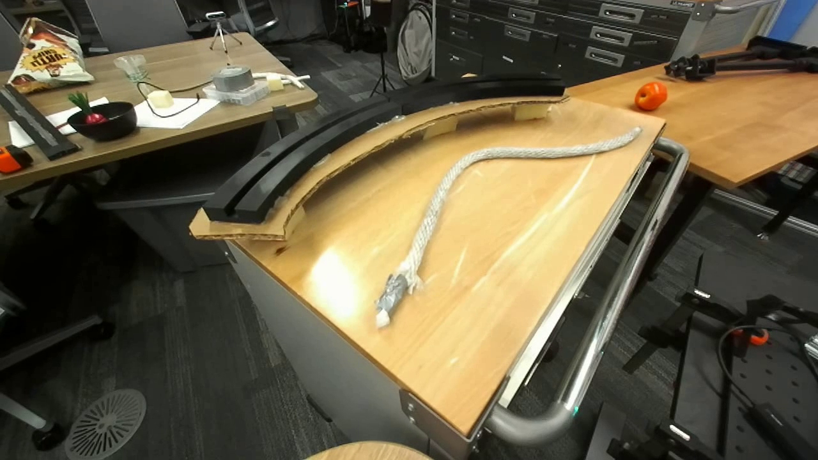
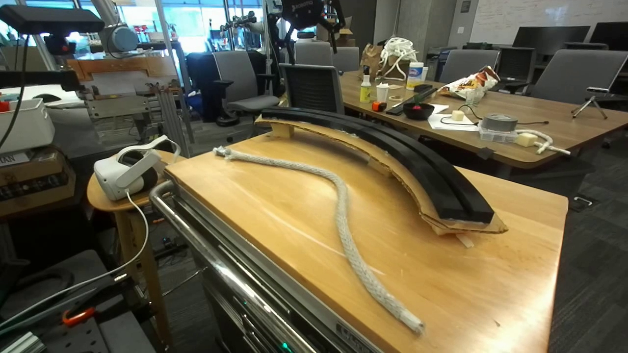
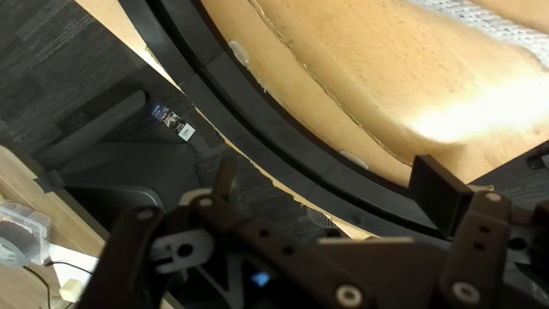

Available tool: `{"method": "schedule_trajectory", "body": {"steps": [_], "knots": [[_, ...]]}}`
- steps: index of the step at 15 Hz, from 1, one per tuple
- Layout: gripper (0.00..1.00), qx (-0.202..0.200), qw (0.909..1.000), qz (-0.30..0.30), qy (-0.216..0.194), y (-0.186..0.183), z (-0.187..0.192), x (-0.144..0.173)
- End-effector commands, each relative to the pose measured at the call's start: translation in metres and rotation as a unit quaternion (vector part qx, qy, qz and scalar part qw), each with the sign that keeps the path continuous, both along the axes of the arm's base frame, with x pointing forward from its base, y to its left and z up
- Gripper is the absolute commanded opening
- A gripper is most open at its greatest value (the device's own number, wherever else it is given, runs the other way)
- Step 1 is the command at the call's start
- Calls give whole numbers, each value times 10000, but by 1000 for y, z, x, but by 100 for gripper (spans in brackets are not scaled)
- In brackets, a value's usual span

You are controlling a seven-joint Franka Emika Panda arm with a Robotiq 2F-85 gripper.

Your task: Put the white rope on the black board

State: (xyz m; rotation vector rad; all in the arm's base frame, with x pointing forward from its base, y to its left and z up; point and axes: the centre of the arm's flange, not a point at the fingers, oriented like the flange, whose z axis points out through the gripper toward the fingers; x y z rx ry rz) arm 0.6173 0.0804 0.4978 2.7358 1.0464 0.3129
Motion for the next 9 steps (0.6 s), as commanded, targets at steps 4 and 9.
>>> {"method": "schedule_trajectory", "body": {"steps": [4,9], "knots": [[100,-439,9952,834,-255,22,-7,18],[100,-525,9772,1826,-950,68,-12,51]]}}
